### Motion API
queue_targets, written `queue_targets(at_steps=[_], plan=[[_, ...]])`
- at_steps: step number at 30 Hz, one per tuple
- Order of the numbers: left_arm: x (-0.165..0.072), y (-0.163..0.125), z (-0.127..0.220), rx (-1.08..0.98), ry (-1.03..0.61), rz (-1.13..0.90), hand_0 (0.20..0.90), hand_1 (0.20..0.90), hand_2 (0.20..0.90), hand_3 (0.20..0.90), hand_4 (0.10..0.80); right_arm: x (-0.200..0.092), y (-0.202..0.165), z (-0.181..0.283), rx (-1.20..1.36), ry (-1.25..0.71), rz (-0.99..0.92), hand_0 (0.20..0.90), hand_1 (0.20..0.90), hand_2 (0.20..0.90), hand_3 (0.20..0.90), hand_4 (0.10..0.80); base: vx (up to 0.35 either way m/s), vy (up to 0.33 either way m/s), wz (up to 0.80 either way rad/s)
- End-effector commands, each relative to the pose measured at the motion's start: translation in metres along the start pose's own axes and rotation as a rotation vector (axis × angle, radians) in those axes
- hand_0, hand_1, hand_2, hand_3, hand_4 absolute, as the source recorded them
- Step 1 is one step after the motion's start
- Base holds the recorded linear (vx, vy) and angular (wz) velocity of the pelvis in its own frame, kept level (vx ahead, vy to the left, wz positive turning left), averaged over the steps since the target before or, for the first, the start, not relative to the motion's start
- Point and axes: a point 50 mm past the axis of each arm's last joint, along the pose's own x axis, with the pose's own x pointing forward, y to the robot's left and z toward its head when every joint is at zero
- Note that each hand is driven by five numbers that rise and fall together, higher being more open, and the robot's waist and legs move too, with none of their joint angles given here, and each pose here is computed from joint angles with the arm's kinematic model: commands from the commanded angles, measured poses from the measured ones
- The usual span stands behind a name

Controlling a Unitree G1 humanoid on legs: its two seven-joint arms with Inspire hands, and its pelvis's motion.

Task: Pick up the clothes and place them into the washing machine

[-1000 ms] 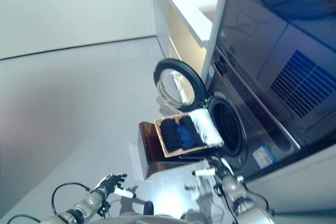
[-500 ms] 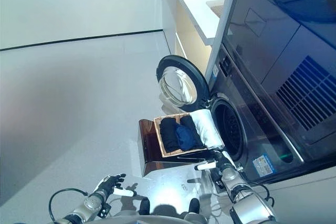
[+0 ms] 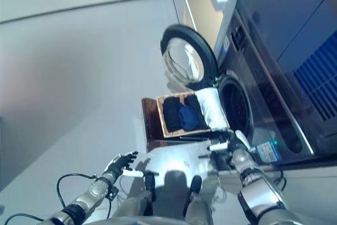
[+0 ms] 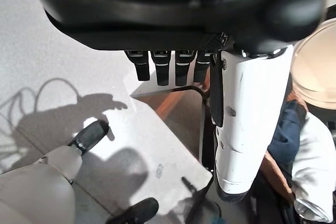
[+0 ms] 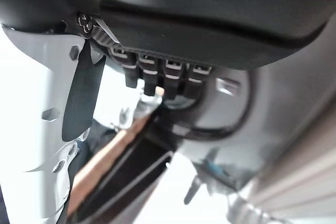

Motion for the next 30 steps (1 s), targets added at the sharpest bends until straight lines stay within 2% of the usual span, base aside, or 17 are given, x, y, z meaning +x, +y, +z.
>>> queue_targets(at_steps=[1,10,16,21,27,30], plan=[[0.01,0.032,0.054,-0.036,-0.241,0.118,0.9,0.9,0.9,0.9,0.8,0.006,-0.086,0.065,0.016,-0.165,-0.298,0.9,0.9,0.9,0.9,0.8,0.012,0.007,-0.17],[0.01,0.029,0.066,0.02,-0.287,0.107,0.9,0.9,0.9,0.9,0.8,-0.007,-0.148,0.115,0.019,-0.257,-0.513,0.9,0.9,0.9,0.9,0.8,0.021,0.027,0.04],[0.01,0.032,0.082,0.017,-0.348,0.121,0.9,0.9,0.9,0.9,0.8,-0.016,-0.173,0.129,0.016,-0.278,-0.608,0.9,0.9,0.9,0.9,0.8,0.005,0.007,0.09],[0.003,0.034,0.103,0.023,-0.453,0.104,0.9,0.9,0.9,0.9,0.8,-0.029,-0.21,0.134,0.022,-0.273,-0.726,0.9,0.9,0.9,0.9,0.8,0.009,0.015,0.16],[0.001,0.038,0.112,-0.007,-0.482,0.13,0.9,0.9,0.9,0.9,0.8,-0.034,-0.223,0.131,0.021,-0.254,-0.77,0.9,0.9,0.9,0.9,0.8,-0.007,0.044,0.11],[0.001,0.042,0.105,-0.023,-0.456,0.156,0.9,0.9,0.9,0.9,0.8,-0.035,-0.226,0.127,0.015,-0.237,-0.785,0.9,0.9,0.9,0.9,0.8,-0.006,0.042,0.03]])
